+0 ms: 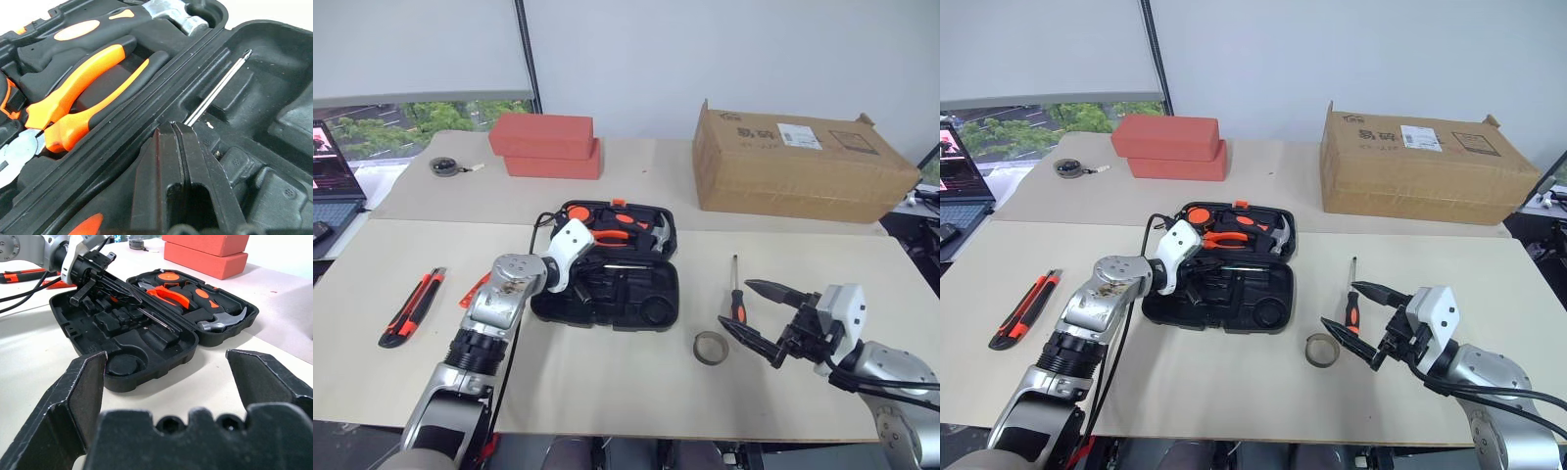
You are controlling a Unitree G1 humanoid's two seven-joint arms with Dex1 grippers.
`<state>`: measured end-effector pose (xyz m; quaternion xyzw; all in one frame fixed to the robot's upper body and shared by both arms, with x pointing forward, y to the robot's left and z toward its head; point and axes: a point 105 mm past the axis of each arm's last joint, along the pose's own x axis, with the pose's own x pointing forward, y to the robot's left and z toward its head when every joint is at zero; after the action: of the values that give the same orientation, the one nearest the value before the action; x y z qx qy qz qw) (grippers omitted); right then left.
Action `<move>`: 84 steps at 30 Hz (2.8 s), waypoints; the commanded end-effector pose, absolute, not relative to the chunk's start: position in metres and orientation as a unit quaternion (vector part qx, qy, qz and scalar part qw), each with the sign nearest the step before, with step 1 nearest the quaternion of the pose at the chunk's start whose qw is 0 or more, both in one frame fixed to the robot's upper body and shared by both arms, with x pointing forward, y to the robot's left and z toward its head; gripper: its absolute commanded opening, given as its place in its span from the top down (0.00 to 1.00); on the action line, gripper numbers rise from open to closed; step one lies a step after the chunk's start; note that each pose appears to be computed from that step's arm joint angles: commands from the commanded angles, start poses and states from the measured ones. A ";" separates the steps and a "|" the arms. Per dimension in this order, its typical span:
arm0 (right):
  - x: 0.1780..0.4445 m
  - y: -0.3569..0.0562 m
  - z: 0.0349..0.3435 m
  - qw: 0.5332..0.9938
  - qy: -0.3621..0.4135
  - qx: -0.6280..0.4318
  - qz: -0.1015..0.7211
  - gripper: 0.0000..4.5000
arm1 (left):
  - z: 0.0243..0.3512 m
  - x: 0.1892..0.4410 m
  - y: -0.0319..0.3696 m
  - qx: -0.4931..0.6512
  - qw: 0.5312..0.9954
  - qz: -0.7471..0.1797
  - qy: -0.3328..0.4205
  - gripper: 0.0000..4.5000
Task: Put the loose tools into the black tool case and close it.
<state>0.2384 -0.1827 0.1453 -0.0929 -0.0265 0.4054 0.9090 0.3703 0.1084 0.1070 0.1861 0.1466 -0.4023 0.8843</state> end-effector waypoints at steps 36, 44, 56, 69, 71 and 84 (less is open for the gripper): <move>0.291 -0.205 0.086 0.958 0.261 -0.075 0.094 0.12 | 0.210 0.280 0.139 0.233 0.651 -0.722 0.038 0.00; 0.297 -0.209 0.091 0.959 0.266 -0.074 0.066 0.71 | 0.209 0.282 0.138 0.240 0.661 -0.710 0.034 0.00; 0.367 -0.160 0.182 0.954 0.048 -0.219 0.201 0.79 | 0.204 0.289 0.158 0.198 0.767 -0.609 0.038 0.00; 0.356 -0.037 0.162 0.752 -0.056 -0.320 0.574 0.79 | 0.193 0.252 0.219 0.134 0.874 -0.464 0.058 0.00; 0.358 -0.033 0.154 0.734 -0.050 -0.335 0.588 0.79 | 0.190 0.246 0.224 0.130 0.882 -0.449 0.063 0.00; 0.362 -0.028 0.146 0.708 -0.030 -0.332 0.623 0.36 | 0.187 0.234 0.230 0.114 0.899 -0.418 0.063 0.00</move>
<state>0.3572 -0.0304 0.1227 -0.3234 0.0074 0.6320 0.7042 0.2355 0.2335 0.1764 0.1012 0.0829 -0.4149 0.9004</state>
